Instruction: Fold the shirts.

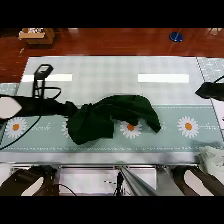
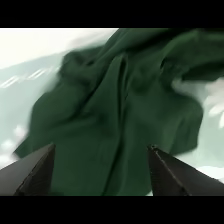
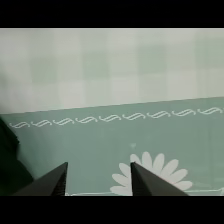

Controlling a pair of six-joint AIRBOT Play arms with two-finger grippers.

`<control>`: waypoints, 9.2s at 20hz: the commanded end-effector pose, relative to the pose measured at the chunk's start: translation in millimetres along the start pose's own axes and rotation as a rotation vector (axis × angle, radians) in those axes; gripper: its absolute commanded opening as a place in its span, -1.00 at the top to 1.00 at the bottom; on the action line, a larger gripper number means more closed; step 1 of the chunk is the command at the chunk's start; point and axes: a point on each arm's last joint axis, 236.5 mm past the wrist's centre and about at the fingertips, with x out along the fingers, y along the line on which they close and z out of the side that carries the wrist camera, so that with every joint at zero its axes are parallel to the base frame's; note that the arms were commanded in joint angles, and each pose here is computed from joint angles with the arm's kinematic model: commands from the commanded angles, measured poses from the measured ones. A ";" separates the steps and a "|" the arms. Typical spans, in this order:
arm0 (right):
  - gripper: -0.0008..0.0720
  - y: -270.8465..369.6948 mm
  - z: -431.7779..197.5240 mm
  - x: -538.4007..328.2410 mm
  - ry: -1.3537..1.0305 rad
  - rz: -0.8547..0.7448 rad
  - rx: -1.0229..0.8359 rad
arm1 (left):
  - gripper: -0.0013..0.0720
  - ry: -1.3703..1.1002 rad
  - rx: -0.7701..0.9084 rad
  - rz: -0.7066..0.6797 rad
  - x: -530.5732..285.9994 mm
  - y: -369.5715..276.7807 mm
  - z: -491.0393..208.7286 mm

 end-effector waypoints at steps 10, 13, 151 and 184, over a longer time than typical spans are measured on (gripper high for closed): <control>-0.34 11.0 -3.1 15.5 -0.020 0.074 0.047 | -0.57 0.056 -0.166 -0.124 113.3 2.0 5.5; -0.34 11.2 -3.4 15.5 -0.019 0.075 0.048 | 0.37 0.010 -0.171 -0.105 116.5 8.1 16.1; 0.91 95.4 95.3 -38.5 -0.127 0.069 -0.322 | 0.91 -0.709 -0.268 -0.696 -181.9 -129.7 116.6; 0.91 74.0 50.2 -164.7 -0.092 -0.077 -0.285 | 0.91 -0.502 -0.171 -0.017 -275.6 -24.4 68.7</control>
